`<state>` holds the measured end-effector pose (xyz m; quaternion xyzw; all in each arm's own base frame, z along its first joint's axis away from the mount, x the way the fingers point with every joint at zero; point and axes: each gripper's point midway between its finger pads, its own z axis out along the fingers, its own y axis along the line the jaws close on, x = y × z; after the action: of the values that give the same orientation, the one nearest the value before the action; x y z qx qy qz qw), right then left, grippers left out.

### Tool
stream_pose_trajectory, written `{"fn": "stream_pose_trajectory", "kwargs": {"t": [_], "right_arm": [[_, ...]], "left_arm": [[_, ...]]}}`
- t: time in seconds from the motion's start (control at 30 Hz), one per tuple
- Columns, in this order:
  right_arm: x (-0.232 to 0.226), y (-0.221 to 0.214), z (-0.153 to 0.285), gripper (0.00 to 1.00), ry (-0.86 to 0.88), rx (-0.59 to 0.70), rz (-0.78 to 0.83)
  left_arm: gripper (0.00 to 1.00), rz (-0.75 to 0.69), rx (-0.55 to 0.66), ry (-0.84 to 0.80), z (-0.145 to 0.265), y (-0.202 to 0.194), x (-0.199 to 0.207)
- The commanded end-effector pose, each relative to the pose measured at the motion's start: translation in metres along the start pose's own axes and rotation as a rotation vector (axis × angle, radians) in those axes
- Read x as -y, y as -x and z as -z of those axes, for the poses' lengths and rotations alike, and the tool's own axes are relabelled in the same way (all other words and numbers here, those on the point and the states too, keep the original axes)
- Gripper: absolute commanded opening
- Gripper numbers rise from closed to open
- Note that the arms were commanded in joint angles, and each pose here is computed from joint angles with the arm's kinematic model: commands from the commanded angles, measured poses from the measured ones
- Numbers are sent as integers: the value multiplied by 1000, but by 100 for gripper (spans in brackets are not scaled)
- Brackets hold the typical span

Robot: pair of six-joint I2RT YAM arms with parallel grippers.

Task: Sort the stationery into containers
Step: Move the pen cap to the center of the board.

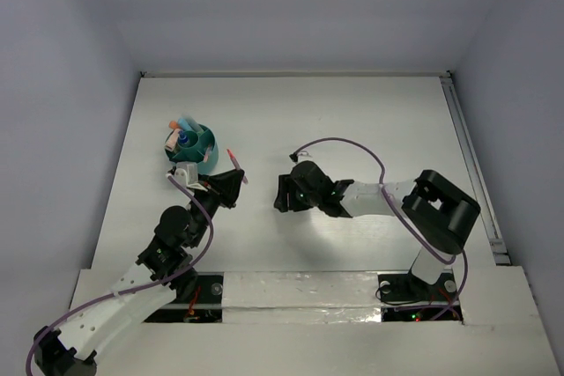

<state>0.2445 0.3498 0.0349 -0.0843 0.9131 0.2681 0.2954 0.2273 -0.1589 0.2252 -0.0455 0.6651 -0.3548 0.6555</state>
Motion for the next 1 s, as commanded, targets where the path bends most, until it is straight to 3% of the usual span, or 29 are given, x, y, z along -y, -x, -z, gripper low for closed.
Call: {"fn": "stream_pose_trajectory", "kwargs": {"t": [0.0,0.23,0.53,0.97], "right_arm": [[14,2,-11,61,-71,14,31],[22,14,-23,60,-142,12,83],[38,14,-24,40,-250,-32,144],[74,1,-18,27,-421,-125,247]], "left_arm": [[0,14,26,-12,-1,4,2],[0,12,24,-4,-1,3,0],[0,10,30,2,0,5,-1],[0,14,52,12,3,11,-3]]}}
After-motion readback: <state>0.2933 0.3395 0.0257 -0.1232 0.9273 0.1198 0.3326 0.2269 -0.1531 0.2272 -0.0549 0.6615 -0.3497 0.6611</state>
